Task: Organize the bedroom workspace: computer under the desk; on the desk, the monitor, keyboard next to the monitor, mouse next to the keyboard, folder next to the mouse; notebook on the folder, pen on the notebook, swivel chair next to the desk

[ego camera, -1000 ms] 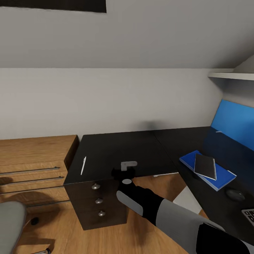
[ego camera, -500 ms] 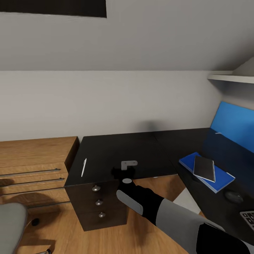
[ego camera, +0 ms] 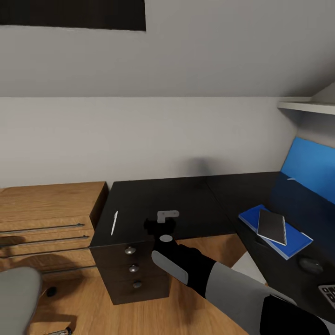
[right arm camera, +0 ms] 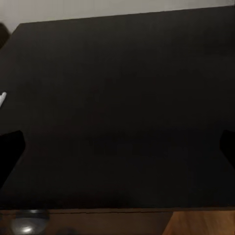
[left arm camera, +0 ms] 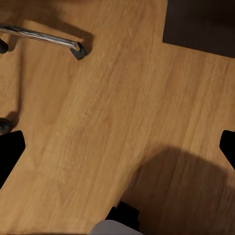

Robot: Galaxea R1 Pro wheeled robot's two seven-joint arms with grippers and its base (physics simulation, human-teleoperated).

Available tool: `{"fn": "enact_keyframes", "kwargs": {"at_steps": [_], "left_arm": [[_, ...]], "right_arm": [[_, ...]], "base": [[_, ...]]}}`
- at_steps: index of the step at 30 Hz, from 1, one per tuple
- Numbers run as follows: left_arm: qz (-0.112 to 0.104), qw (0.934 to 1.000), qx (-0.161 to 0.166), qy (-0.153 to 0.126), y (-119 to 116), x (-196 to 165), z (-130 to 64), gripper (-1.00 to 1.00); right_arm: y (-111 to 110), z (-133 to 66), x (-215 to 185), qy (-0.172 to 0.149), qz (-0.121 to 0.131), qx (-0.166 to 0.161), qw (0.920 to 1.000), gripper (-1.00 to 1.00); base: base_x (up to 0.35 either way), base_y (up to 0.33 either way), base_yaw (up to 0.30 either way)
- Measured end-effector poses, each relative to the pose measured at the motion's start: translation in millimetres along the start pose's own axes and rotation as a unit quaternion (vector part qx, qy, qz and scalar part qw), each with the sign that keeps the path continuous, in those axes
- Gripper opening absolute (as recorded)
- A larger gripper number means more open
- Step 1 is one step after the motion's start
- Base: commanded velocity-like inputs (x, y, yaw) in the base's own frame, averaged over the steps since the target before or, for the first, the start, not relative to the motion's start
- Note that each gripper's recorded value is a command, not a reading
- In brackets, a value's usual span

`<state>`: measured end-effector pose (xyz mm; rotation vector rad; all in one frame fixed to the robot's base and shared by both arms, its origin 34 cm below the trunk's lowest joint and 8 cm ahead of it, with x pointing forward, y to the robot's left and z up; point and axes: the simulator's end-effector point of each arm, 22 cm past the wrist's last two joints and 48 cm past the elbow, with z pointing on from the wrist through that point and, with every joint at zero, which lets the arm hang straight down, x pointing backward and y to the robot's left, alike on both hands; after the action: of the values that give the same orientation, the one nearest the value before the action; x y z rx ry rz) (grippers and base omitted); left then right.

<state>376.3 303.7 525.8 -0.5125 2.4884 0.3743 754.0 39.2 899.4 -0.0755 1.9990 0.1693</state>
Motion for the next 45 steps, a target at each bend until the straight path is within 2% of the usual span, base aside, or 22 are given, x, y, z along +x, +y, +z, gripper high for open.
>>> {"fn": "enact_keyframes", "kwargs": {"at_steps": [38,43,44,45], "left_arm": [[0.002,1.0,0.002,0.0,7,-26,-42.2,1.0],[-0.006,0.9998,0.017,-0.006,-8,-33,-44.1,1.0],[-0.015,0.9979,0.058,-0.022,-45,-52,-51.6,1.0],[-0.018,0.997,0.07,-0.028,-55,-59,-54.4,1.0]], "right_arm": [[5,-21.5,-39,0.006,-0.002,-0.002,1.0,1.0],[5,-20.7,-38,0.007,-0.002,-0.002,1.0,1.0],[4,-20.4,-38,0.007,-0.002,-0.001,1.0,1.0],[4,-20.3,-37,0.008,-0.002,-0.001,1.0,1.0]], "base": [[0.0,0.0,0.273],[0.0,0.0,0.276],[0.0,0.0,0.276],[0.0,0.0,0.276]]}}
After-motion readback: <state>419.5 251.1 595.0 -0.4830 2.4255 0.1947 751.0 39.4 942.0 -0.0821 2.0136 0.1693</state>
